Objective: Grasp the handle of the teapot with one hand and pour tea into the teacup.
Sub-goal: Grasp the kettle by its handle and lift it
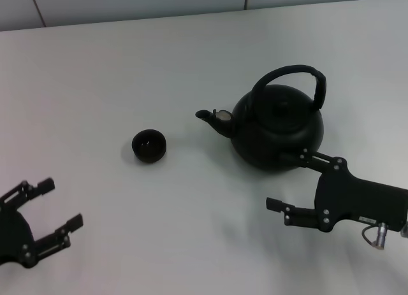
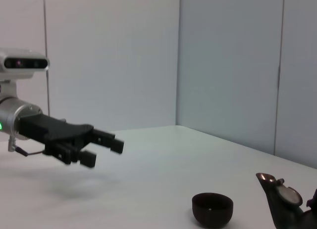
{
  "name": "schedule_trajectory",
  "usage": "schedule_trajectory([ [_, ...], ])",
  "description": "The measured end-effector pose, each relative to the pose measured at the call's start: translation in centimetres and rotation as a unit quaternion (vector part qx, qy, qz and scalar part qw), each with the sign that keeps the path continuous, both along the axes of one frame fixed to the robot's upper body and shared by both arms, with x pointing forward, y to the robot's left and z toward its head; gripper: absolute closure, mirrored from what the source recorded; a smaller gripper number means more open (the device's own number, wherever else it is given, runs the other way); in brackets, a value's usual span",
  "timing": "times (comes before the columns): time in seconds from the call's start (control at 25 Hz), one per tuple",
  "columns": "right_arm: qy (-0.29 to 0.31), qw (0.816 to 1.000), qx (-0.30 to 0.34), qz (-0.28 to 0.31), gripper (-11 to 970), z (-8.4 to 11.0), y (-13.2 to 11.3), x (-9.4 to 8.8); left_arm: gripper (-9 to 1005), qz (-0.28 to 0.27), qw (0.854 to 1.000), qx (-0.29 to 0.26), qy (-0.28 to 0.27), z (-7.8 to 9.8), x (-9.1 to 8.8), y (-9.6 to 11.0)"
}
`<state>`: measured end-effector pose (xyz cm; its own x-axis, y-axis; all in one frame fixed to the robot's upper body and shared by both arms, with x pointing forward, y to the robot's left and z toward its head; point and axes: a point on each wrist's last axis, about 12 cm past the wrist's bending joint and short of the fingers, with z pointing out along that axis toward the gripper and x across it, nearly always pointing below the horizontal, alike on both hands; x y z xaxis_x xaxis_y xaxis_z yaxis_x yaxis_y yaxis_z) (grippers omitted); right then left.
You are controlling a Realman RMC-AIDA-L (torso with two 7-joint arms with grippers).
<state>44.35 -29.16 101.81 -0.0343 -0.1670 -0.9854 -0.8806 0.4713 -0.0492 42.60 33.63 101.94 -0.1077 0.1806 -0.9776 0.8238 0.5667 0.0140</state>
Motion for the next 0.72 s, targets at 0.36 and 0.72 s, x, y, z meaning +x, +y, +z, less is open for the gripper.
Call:
schedule_trajectory([
  [0.36, 0.006, 1.000, 0.006, -0.005, 143, -0.4, 0.1, -0.7, 183, 0.000, 1.000, 0.019, 0.004, -0.2, 0.1, 0.4],
  [0.72, -0.076, 0.981, 0.096, -0.152, 142, -1.2, 1.9, -3.1, 183, 0.000, 1.000, 0.012, 0.002, 0.0, 0.4, 0.1],
])
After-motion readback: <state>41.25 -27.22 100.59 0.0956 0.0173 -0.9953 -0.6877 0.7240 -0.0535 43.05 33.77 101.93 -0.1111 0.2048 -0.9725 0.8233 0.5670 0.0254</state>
